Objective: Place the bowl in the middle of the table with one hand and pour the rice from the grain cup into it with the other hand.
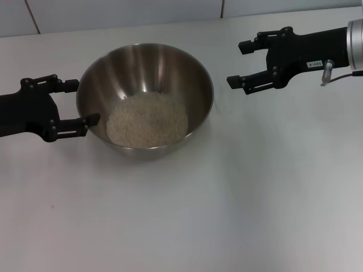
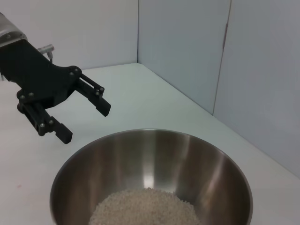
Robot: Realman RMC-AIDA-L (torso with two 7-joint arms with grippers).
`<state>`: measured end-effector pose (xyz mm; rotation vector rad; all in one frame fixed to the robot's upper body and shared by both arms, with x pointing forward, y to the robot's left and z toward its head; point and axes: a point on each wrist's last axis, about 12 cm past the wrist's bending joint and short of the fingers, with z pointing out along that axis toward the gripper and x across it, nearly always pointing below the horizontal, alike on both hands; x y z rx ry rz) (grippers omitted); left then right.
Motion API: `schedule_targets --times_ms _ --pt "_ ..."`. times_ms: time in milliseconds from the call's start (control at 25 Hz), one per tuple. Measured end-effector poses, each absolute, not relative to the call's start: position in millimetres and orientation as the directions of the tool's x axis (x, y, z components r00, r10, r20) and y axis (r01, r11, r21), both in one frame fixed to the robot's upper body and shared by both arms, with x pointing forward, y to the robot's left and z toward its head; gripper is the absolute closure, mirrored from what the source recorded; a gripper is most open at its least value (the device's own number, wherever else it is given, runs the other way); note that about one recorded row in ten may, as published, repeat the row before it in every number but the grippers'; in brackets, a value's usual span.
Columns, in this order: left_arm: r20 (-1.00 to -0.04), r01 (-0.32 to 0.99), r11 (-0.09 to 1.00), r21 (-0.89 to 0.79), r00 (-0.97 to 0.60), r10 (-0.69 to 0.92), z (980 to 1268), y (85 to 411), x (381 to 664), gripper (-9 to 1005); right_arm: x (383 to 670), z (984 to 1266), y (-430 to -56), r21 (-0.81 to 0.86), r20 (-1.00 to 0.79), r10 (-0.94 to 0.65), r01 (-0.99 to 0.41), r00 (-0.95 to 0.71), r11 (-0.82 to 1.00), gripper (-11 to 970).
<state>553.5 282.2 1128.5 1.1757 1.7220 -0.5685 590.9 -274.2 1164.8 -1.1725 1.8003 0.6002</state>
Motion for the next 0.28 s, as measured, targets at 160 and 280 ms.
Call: schedule_targets --times_ms 160,280 --pt "-0.885 0.894 0.431 0.126 -0.096 0.457 1128.5 282.0 553.5 190 591.6 1167.0 -274.2 -0.076 -0.865 -0.475 -0.895 -0.159 0.439 119" --pt "-0.885 0.895 0.427 0.129 -0.091 0.457 1129.6 280.8 554.6 190 591.6 1167.5 -274.2 -0.079 -0.865 -0.476 -0.895 -0.157 0.440 119"
